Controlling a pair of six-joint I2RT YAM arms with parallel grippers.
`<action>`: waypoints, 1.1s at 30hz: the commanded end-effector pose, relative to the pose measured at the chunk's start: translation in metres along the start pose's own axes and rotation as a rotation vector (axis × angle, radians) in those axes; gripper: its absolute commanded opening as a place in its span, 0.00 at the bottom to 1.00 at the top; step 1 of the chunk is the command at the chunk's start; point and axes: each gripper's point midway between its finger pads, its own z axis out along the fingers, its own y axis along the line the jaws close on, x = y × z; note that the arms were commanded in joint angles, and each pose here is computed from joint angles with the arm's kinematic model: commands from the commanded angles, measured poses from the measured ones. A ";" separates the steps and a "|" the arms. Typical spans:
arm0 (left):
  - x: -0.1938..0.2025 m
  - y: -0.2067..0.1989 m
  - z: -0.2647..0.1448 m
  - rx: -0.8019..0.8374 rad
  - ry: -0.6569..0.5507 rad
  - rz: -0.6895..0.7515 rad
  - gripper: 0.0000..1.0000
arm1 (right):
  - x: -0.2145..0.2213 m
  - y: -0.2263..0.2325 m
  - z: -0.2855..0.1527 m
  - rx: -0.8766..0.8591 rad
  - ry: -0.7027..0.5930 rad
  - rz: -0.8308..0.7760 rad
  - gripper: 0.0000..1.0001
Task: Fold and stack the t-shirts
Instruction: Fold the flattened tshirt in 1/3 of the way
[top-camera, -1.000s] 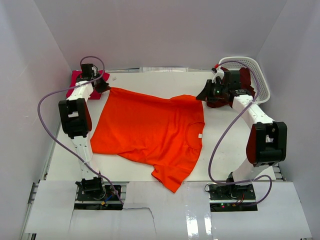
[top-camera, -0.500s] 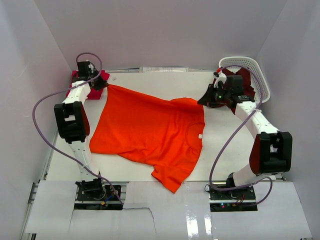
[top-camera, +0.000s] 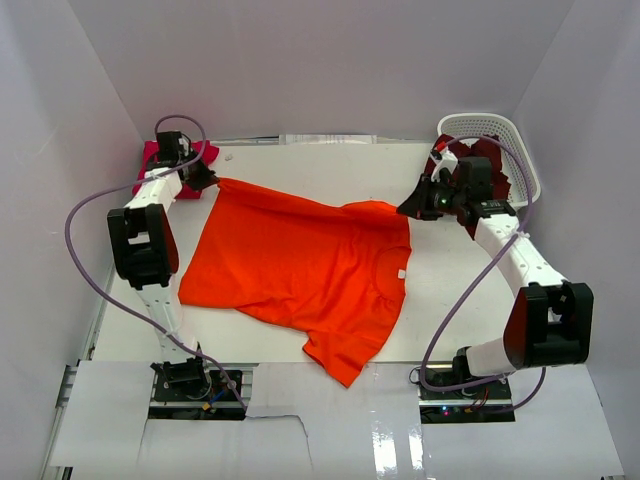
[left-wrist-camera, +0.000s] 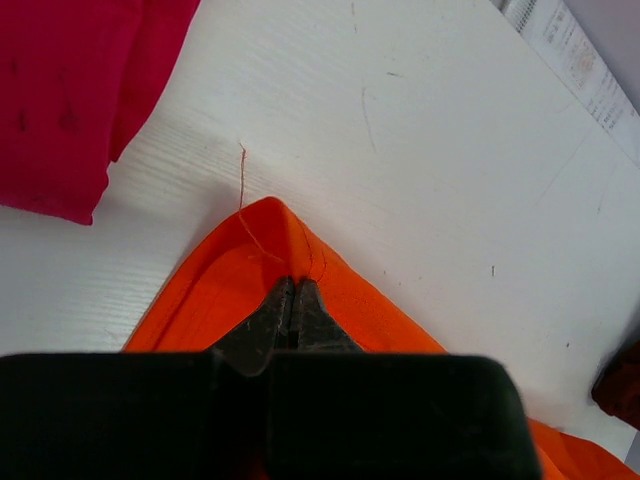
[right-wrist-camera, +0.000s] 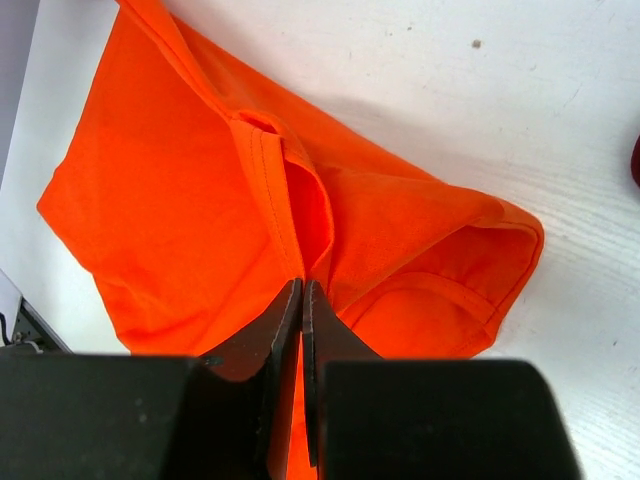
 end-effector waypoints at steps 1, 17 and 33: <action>-0.031 -0.024 -0.043 0.057 -0.105 0.023 0.00 | 0.002 0.012 -0.009 -0.034 -0.017 -0.016 0.08; -0.016 -0.021 -0.070 0.062 -0.111 0.013 0.00 | 0.054 0.015 -0.016 -0.041 0.066 0.046 0.08; 0.019 0.005 -0.061 0.008 -0.047 -0.006 0.00 | 0.102 0.022 -0.008 -0.048 0.202 0.078 0.08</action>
